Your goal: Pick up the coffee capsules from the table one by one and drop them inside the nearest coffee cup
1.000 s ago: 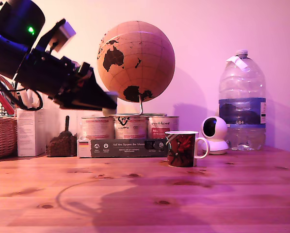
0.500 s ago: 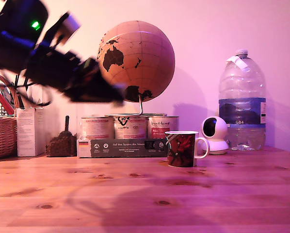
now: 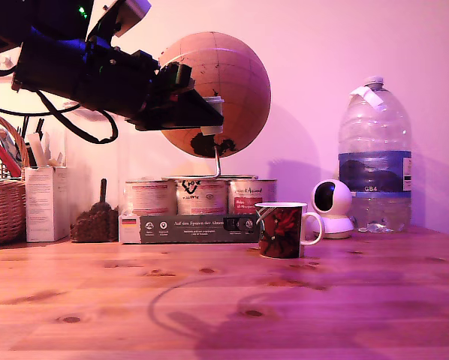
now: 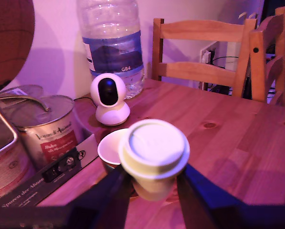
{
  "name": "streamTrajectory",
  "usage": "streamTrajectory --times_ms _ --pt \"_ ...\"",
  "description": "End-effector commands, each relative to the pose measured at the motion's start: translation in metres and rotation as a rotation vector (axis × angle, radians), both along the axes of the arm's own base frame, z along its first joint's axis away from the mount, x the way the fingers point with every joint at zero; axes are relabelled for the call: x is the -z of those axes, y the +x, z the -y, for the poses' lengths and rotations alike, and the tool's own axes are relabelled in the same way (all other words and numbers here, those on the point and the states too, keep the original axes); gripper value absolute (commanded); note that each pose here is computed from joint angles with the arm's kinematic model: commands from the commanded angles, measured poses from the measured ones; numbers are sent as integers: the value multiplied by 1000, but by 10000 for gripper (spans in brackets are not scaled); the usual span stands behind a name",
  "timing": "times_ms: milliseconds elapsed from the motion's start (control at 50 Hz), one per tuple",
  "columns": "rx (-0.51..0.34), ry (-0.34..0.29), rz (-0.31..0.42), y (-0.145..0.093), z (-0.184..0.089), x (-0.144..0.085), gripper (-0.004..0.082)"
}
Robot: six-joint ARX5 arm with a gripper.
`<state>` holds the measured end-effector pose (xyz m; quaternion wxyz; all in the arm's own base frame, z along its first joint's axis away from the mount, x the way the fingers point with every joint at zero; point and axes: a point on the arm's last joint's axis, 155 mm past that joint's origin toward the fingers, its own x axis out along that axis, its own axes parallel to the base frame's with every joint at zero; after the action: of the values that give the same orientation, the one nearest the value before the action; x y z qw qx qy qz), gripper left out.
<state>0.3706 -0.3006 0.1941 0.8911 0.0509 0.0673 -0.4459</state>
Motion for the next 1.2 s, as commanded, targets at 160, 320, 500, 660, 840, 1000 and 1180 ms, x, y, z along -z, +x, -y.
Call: streamTrajectory --times_ms 160,320,500,660,840,1000,1180 --pt "3 -10 -19 25 20 -3 142" --pt "17 21 -69 37 36 6 142" --pt "32 53 -118 50 54 14 142" --pt "42 84 -164 61 68 24 143" --pt "46 116 -213 74 81 34 143" --pt "42 142 -251 87 89 41 143" --pt "32 182 -294 101 96 52 146"
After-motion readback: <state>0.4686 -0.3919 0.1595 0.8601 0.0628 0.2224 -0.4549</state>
